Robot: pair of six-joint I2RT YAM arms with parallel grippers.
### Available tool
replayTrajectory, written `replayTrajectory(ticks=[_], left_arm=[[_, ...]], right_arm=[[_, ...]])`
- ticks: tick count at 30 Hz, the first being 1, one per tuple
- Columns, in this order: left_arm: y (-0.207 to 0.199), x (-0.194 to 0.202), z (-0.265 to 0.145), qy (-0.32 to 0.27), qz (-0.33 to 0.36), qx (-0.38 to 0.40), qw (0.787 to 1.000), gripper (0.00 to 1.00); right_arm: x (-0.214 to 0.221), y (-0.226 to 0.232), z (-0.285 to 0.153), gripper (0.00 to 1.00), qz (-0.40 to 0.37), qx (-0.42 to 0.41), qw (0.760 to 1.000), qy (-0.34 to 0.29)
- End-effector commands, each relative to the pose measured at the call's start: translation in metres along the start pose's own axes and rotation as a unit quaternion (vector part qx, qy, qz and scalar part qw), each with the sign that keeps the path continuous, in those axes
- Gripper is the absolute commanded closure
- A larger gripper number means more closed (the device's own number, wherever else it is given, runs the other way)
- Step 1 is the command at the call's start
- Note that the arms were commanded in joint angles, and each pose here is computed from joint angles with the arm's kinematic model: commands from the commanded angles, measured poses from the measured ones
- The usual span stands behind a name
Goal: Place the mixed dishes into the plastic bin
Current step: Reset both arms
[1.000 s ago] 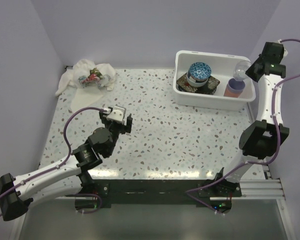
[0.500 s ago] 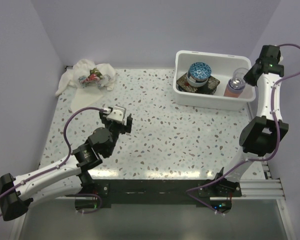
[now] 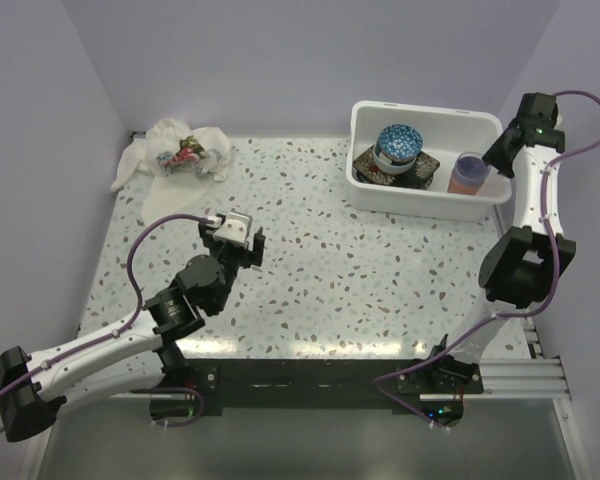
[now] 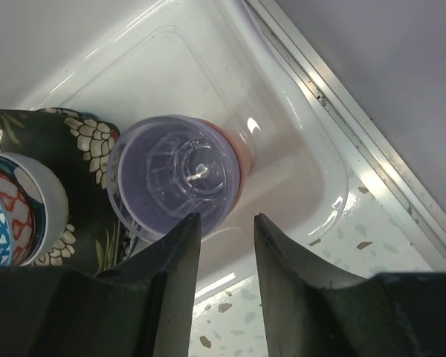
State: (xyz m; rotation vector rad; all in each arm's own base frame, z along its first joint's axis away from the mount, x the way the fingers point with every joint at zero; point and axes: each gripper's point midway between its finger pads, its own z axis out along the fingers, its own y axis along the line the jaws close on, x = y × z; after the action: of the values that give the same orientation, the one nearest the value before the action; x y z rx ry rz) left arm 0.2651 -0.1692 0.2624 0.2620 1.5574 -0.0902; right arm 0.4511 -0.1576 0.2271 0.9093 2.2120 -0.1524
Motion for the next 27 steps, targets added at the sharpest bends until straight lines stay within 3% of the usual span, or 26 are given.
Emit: replayTrajectory(ticks=[1, 7, 14, 18, 25, 27], left_arm=[[0.003, -0.009, 0.000, -0.017, -0.010, -0.011, 1.000, 0.22], [0.006, -0.011, 0.000, -0.017, -0.008, -0.015, 1.000, 0.22], [0.019, -0.014, 0.001, -0.016, -0.009, -0.041, 0.999, 0.21], [0.028, -0.016, 0.001, -0.015, -0.015, -0.060, 0.998, 0.20], [0.036, -0.007, -0.003, 0.013, -0.014, -0.080, 0.997, 0.11], [0.039, -0.011, -0.007, 0.017, -0.032, -0.083, 0.996, 0.10]], right_arm=[[-0.017, 0.004, -0.022, 0.59, 0.000, -0.022, 0.999, -0.031], [-0.023, 0.004, -0.063, 0.43, -0.005, -0.054, 0.996, -0.069], [-0.027, -0.009, -0.162, 0.02, -0.039, -0.102, 0.980, -0.163], [-0.013, -0.027, -0.243, 0.01, -0.064, -0.119, 0.960, -0.244], [0.050, -0.029, -0.276, 0.01, -0.101, -0.165, 0.946, -0.261], [0.062, -0.035, -0.299, 0.01, -0.109, -0.191, 0.931, -0.292]])
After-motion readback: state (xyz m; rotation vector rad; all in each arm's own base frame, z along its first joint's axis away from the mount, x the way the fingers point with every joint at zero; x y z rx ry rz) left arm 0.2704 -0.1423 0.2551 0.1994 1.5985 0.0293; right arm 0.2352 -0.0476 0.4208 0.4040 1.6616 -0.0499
